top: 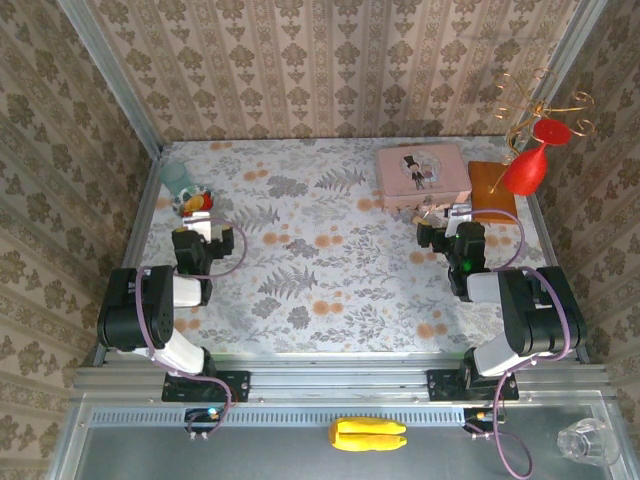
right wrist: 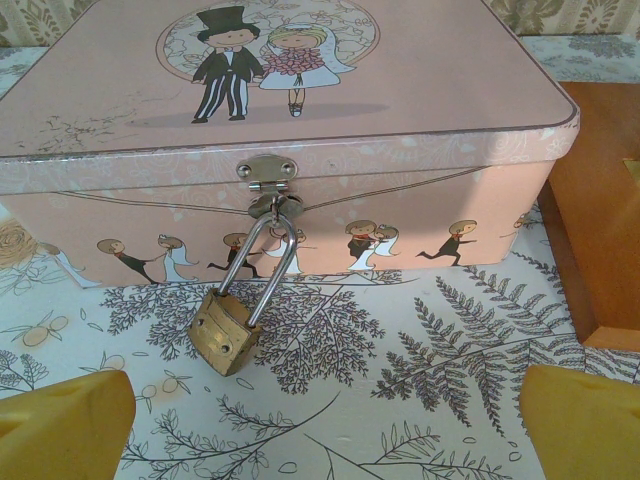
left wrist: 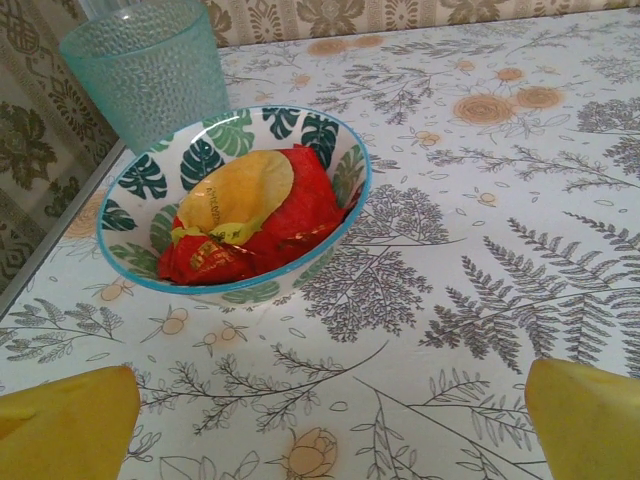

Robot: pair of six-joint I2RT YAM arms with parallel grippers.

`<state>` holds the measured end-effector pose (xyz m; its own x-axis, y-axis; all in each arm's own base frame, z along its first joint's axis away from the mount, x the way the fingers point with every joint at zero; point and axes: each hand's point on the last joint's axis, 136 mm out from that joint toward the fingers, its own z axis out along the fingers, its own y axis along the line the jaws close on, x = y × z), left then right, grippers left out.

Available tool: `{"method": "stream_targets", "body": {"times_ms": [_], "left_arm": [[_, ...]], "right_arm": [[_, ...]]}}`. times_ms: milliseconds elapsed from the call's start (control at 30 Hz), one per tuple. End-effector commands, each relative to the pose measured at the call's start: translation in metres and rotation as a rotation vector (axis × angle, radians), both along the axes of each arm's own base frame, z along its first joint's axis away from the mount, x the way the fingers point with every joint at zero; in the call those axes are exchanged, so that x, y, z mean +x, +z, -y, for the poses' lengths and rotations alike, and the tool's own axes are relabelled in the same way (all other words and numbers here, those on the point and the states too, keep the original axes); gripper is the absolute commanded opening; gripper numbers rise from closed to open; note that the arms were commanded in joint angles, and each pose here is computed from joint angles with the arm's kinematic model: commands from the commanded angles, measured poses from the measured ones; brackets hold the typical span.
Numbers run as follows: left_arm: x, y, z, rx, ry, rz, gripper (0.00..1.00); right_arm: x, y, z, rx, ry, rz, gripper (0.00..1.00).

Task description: Unlock a padlock with a key

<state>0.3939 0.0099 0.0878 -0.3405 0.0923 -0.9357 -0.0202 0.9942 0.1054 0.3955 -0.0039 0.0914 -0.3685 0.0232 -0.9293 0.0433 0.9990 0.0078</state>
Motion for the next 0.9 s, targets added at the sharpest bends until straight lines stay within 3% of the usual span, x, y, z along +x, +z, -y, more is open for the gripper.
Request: {"method": "stream_targets", "body": {"times_ms": [0, 167, 267, 367, 533, 667, 733, 767, 867], "left_arm": [[0.002, 0.010, 0.006, -0.026, -0.039, 0.041, 1.00], [-0.013, 0.035, 0.021, 0.021, -0.088, 0.124, 1.00], [-0.028, 0.066, 0.041, 0.117, -0.118, 0.166, 1.00], [-0.045, 0.111, 0.055, 0.104, -0.139, 0.240, 1.00], [-0.070, 0.164, 0.045, -0.192, -0.040, 0.305, 1.00], [-0.104, 0.158, 0.001, -0.498, 0.287, 0.160, 1.00], [-0.112, 0.166, 0.012, -0.547, 0.184, 0.146, 1.00], [-0.117, 0.167, 0.020, -0.580, 0.119, 0.158, 1.00], [-0.129, 0.152, 0.016, -0.692, 0.119, 0.186, 1.00]], "right_arm": [[0.005, 0.008, 0.000, 0.000, -0.003, 0.024, 1.00], [0.002, 0.025, -0.012, -0.031, 0.045, 0.013, 1.00], [-0.005, 0.041, -0.020, -0.075, 0.059, 0.026, 1.00], [-0.013, 0.058, -0.034, -0.125, 0.085, 0.081, 1.00], [-0.029, 0.096, -0.057, -0.040, 0.138, 0.086, 1.00], [-0.053, 0.137, -0.039, 0.169, -0.026, -0.010, 1.00], [-0.074, 0.142, -0.014, 0.280, -0.216, -0.070, 1.00], [-0.081, 0.147, -0.011, 0.318, -0.238, -0.071, 1.00], [-0.093, 0.158, -0.032, 0.369, -0.092, -0.086, 1.00]]}}
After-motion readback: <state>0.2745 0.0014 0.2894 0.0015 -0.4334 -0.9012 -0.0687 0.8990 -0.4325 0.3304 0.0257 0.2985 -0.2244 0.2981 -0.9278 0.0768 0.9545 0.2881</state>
